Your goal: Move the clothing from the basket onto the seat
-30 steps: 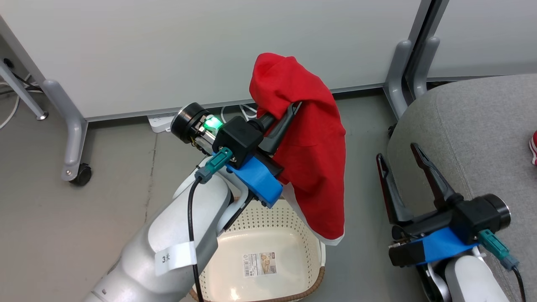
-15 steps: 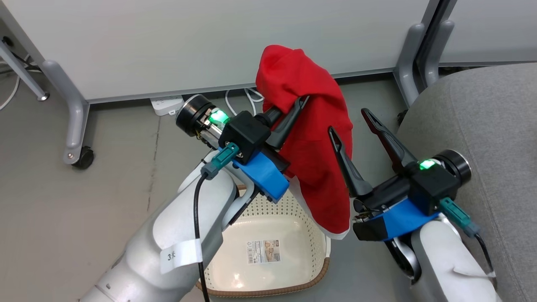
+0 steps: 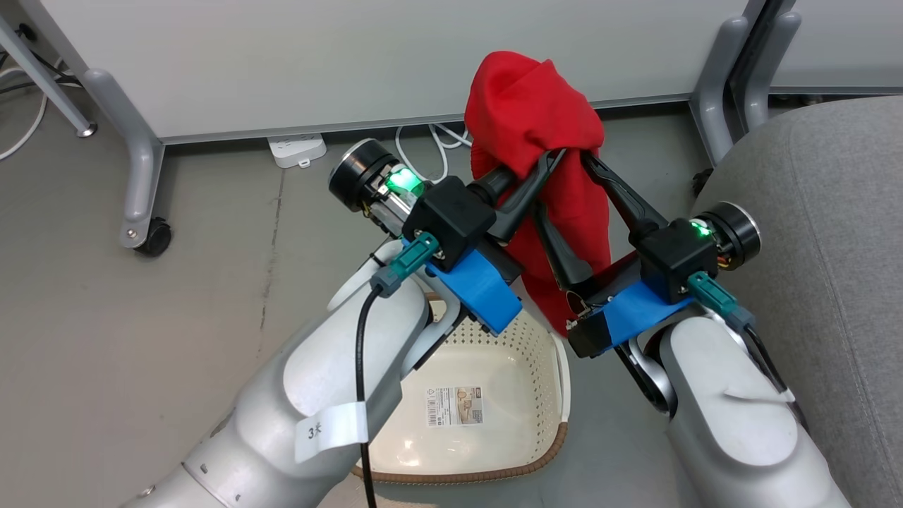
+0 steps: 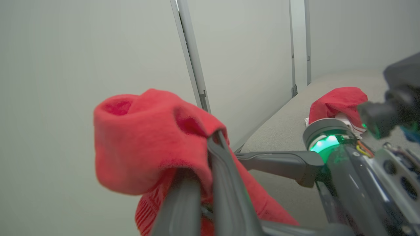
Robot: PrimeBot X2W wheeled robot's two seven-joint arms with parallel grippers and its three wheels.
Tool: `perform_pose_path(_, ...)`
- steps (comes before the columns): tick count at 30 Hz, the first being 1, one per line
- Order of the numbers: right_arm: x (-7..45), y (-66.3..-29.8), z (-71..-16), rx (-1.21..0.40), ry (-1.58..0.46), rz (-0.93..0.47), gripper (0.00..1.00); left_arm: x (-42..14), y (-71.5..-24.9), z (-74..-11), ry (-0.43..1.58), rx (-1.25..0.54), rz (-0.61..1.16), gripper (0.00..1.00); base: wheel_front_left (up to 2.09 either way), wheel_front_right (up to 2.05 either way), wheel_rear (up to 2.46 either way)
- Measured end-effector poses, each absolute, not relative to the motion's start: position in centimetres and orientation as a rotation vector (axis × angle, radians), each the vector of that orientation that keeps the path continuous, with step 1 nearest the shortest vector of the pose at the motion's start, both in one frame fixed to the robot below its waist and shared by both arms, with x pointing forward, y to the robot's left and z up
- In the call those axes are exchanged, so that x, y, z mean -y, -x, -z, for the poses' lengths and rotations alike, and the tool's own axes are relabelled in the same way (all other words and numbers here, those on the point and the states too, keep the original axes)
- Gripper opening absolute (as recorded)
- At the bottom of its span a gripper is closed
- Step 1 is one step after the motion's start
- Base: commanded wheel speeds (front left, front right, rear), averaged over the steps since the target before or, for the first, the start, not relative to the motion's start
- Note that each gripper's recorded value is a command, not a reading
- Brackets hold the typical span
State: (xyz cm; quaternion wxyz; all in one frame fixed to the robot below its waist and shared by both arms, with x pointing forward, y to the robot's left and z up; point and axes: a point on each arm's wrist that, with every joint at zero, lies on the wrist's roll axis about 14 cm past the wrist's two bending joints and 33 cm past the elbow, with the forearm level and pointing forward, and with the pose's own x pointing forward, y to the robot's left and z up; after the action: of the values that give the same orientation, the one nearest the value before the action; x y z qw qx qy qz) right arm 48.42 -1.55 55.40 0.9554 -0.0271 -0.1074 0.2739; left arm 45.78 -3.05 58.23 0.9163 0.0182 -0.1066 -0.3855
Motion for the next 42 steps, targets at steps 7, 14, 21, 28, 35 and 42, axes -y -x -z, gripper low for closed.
perform_pose_path(7,1.3,-49.5,-54.0,0.169,0.079,-0.557,0.82,3.4,-45.6,-58.6,-0.039,0.23,0.806,0.0,0.0,0.0,0.0)
perform_pose_path(14,1.1,-49.9,-53.8,0.153,0.078,-0.557,0.0,3.5,-45.4,-58.8,-0.04,0.233,0.809,0.0,0.0,0.0,0.0)
perform_pose_path(21,1.0,-49.9,-53.9,0.152,0.07,-0.56,0.0,3.5,-45.5,-58.8,-0.038,0.235,0.806,0.0,0.0,0.0,0.0)
perform_pose_path(28,0.9,-49.7,-54.1,0.157,0.063,-0.564,0.0,3.5,-45.4,-59.0,-0.04,0.239,0.805,0.0,0.0,0.0,0.0)
perform_pose_path(35,0.8,-49.6,-54.3,0.159,0.055,-0.567,0.0,3.0,-45.7,-59.1,-0.042,0.239,0.788,1.0,0.0,0.0,0.0)
perform_pose_path(42,1.1,-49.8,-54.5,0.163,0.035,-0.556,0.0,3.1,-45.9,-58.6,-0.049,0.23,0.786,1.0,0.0,0.0,0.0)
